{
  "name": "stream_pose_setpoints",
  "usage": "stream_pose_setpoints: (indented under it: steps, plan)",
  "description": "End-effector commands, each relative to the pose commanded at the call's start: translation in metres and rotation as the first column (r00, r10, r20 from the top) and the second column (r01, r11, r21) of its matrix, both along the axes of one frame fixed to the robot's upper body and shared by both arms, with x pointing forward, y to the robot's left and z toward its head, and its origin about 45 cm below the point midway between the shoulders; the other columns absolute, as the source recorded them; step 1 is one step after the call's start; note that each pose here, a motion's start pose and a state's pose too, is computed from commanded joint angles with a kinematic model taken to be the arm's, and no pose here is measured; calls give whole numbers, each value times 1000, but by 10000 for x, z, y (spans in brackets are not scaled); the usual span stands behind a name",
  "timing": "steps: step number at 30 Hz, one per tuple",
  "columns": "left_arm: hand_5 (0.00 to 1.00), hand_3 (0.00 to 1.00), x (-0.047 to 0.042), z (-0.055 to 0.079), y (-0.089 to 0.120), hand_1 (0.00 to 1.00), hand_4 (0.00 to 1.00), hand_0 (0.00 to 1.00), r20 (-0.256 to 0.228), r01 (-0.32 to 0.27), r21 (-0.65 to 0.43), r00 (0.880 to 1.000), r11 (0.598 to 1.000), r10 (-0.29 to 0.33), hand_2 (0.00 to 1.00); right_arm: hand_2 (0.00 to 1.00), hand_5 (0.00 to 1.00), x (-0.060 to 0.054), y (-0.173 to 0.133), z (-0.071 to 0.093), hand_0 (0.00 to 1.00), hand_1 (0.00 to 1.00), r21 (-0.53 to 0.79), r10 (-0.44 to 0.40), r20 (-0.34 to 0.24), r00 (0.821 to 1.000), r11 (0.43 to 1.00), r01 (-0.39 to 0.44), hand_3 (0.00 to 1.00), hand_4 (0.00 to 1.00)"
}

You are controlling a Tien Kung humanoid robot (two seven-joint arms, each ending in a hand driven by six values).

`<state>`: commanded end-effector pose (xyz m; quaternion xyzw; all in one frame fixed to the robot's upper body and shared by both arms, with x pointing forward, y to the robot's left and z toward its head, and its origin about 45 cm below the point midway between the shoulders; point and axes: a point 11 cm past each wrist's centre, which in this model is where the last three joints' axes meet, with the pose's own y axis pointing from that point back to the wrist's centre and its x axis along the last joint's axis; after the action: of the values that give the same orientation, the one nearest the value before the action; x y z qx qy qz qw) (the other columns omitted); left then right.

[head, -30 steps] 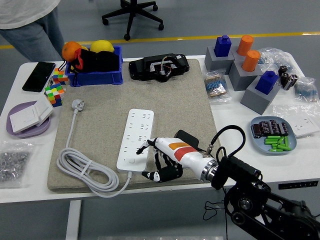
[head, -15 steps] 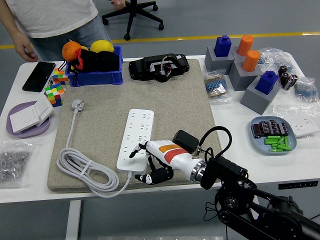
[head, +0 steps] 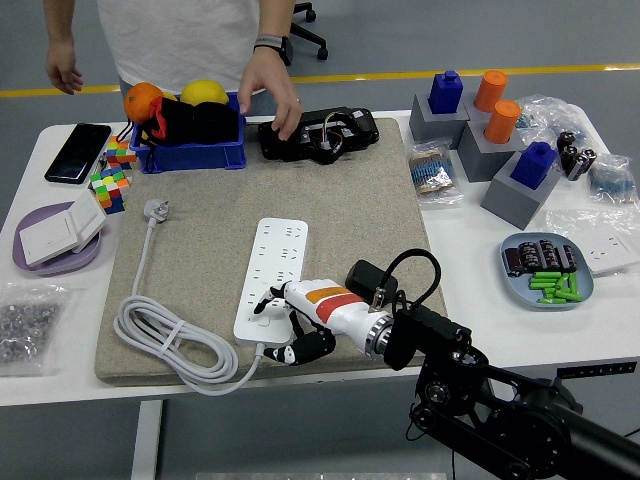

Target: Press the white button,pick up the black plug,place it near the board,insert it into the board

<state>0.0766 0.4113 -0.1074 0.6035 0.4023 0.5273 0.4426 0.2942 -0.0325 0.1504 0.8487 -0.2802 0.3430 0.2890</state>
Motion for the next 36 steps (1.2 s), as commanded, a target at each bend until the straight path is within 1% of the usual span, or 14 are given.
stream_pose_setpoints:
  steps: [3,6,11,19,26,29,36]
  plan:
    - [98,676,6,1,0,640,524,650,2,0,0,1000,1000,0,634,176,297,-6,-16,-62,2,2,-17,0,-9,1000,1000,0,702,845]
    - [98,675,-15,-1,6,640,524,650,-3,-1,1,1000,1000,1,634,176,299,-17,-27,-110,2,2,-30,2,-15,1000,1000,-2,699,846]
    - [98,676,-37,-2,13,640,524,651,-8,-2,3,1000,1000,2,634,175,300,-21,-33,-142,2,2,-36,3,-19,1000,999,-3,699,847]
    - [96,676,-14,-5,-7,640,525,651,-1,-2,-1,1000,1000,2,634,175,301,-24,-61,-199,2,2,-54,2,-20,1000,999,-4,701,846]
    - [95,676,-18,-6,-8,641,526,650,-1,-3,-1,1000,1000,3,634,174,301,-25,-73,-198,2,2,-55,4,-19,1000,998,-5,694,846]
    - [94,677,-24,-8,-11,640,527,650,-2,-5,-2,1000,1000,5,634,175,301,-29,-56,-140,2,2,-35,8,-11,1000,999,-8,691,846]
    - [95,677,-34,-11,-15,640,528,651,-3,-8,-2,1000,1000,8,634,175,300,28,-23,161,2,2,57,-4,34,999,998,2,689,846]
